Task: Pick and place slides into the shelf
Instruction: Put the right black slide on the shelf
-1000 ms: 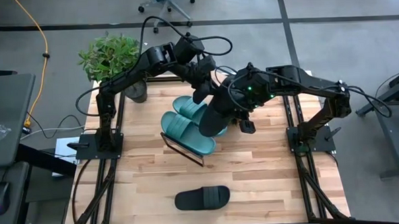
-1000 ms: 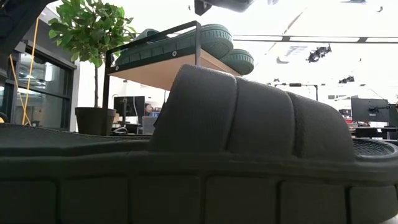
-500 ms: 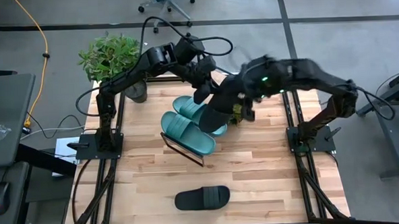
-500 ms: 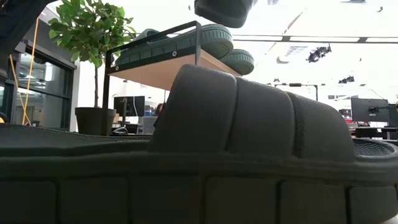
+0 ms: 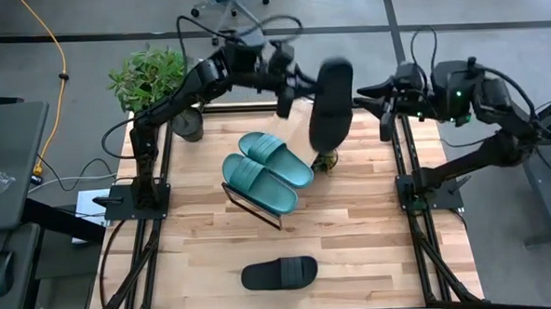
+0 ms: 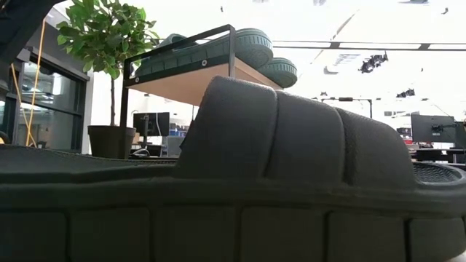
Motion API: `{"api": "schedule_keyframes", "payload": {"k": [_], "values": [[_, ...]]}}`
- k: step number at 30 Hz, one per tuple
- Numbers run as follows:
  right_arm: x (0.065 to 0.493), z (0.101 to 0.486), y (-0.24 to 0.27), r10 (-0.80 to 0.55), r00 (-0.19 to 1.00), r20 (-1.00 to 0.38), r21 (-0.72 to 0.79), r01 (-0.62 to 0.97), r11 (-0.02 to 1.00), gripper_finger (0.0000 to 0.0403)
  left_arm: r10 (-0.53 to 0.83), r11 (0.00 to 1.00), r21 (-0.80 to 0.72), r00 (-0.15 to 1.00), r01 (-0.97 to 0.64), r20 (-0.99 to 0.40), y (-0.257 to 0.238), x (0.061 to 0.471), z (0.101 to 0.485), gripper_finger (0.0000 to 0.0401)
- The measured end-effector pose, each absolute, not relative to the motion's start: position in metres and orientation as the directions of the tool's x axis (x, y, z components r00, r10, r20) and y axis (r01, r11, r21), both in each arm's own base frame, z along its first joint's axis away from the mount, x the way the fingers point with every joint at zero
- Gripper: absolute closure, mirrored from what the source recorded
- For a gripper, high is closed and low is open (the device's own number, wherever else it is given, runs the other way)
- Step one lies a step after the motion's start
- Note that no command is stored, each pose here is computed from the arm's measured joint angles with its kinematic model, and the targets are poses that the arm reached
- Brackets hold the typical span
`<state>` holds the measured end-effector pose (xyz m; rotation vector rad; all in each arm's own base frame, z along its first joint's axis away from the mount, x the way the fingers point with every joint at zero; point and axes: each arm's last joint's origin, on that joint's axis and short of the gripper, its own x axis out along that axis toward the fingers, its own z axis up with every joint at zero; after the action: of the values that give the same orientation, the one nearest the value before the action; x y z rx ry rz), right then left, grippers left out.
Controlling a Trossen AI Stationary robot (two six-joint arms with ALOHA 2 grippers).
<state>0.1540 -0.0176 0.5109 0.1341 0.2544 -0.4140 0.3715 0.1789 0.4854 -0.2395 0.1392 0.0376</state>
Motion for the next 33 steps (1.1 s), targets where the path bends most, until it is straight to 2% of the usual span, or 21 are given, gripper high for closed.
{"api": "schedule_keyframes", "payload": {"k": [5, 10, 16, 19, 27, 33], "values": [[0.149, 0.475, -0.014, -0.368, 0.925, -0.097, 0.192, 0.38, 0.905, 0.0295, 0.085, 0.972, -0.219, 0.996, -0.087, -0.016, 0.196, 0.357, 0.503, 0.0368], [0.135, 0.443, -0.013, -0.418, 0.906, 0.064, 0.309, 0.38, 0.872, 0.0295, 0.165, 0.969, -0.196, 0.985, -0.154, 0.043, 0.207, 0.336, 0.519, 0.0371], [0.129, 0.416, -0.014, -0.427, 0.88, 0.209, 0.365, 0.336, 0.869, 0.0289, 0.199, 0.963, -0.21, 0.972, -0.17, 0.126, 0.214, 0.328, 0.528, 0.0371], [0.13, 0.409, -0.014, -0.442, 0.857, 0.265, 0.386, 0.325, 0.863, 0.0267, 0.183, 0.965, -0.219, 0.967, -0.142, 0.18, 0.213, 0.328, 0.534, 0.0371], [0.137, 0.409, -0.023, -0.485, 0.783, 0.39, 0.43, 0.311, 0.848, 0.0172, 0.149, 0.971, -0.216, 0.961, -0.099, 0.231, 0.204, 0.334, 0.538, 0.0371], [0.152, 0.409, -0.03, -0.453, 0.787, 0.419, 0.405, 0.284, 0.869, 0.0162, 0.125, 0.976, -0.207, 0.96, -0.072, 0.252, 0.194, 0.339, 0.54, 0.0371]]}}
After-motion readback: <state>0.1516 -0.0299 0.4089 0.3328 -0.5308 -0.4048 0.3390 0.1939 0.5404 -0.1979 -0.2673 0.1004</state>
